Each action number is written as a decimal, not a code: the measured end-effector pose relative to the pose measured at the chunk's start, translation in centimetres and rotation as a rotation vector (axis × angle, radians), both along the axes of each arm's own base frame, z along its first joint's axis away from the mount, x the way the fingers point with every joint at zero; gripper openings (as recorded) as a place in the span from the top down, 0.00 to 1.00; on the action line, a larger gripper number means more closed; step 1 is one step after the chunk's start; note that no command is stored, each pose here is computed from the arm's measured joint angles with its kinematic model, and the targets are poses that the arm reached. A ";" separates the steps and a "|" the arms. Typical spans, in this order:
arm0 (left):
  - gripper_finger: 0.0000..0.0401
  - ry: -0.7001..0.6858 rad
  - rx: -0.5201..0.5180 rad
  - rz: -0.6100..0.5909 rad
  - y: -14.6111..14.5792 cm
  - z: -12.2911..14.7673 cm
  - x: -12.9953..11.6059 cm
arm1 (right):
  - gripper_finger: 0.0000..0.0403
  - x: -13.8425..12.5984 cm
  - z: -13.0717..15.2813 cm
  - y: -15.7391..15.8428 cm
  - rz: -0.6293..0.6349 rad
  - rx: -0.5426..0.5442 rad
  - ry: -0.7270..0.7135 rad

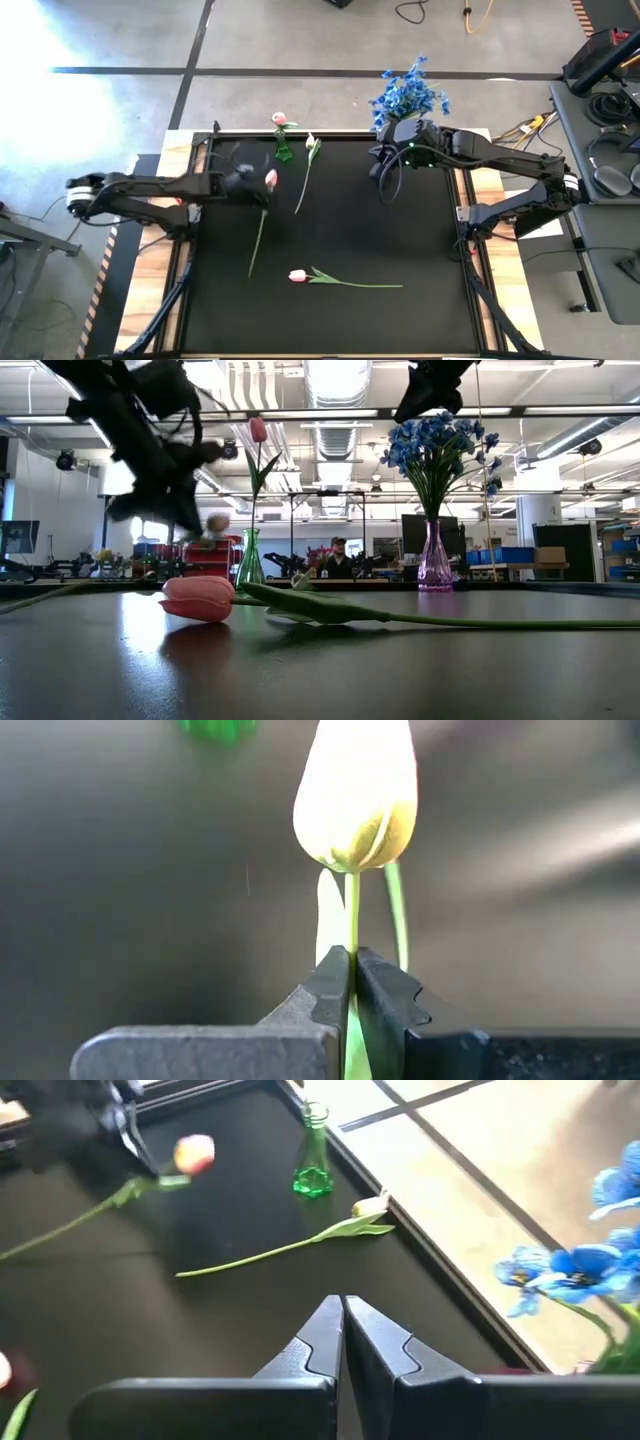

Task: Sort flowers into vase by color
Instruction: Put the pink tulip into the green vase

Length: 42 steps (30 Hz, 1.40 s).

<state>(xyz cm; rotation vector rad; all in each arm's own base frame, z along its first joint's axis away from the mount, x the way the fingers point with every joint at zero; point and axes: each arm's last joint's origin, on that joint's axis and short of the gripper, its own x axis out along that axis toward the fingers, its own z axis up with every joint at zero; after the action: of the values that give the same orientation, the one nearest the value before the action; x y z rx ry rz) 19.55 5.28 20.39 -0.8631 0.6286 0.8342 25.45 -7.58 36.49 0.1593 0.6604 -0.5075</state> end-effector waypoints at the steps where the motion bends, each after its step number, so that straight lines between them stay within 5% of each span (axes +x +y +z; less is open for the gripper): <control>1: 1.00 -0.018 0.051 -0.002 0.5 1.0 -0.2 | 0.98 0.0 0.0 0.0 -0.009 -0.002 -0.002; 10: 1.00 -0.211 0.630 0.091 5.9 11.0 -4.3 | 0.98 -0.2 0.2 -0.3 -0.106 -0.054 -0.004; 16: 1.00 -0.402 0.949 0.082 9.9 14.2 -7.3 | 0.98 0.2 0.7 -0.4 -0.159 -0.041 -0.096; 24: 1.00 -0.552 1.018 -0.066 15.5 13.4 -8.0 | 0.98 0.6 1.5 -0.5 -0.153 -0.066 -0.181; 42: 1.00 -0.606 1.024 -0.190 20.8 15.6 -4.7 | 0.98 0.7 1.6 -0.6 -0.143 -0.082 -0.184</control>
<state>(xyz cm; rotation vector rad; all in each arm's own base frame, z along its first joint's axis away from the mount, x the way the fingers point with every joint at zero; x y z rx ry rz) 14.83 26.10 35.98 -0.0766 -0.2702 0.5584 26.11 -8.14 38.06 0.1746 0.4499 -0.6486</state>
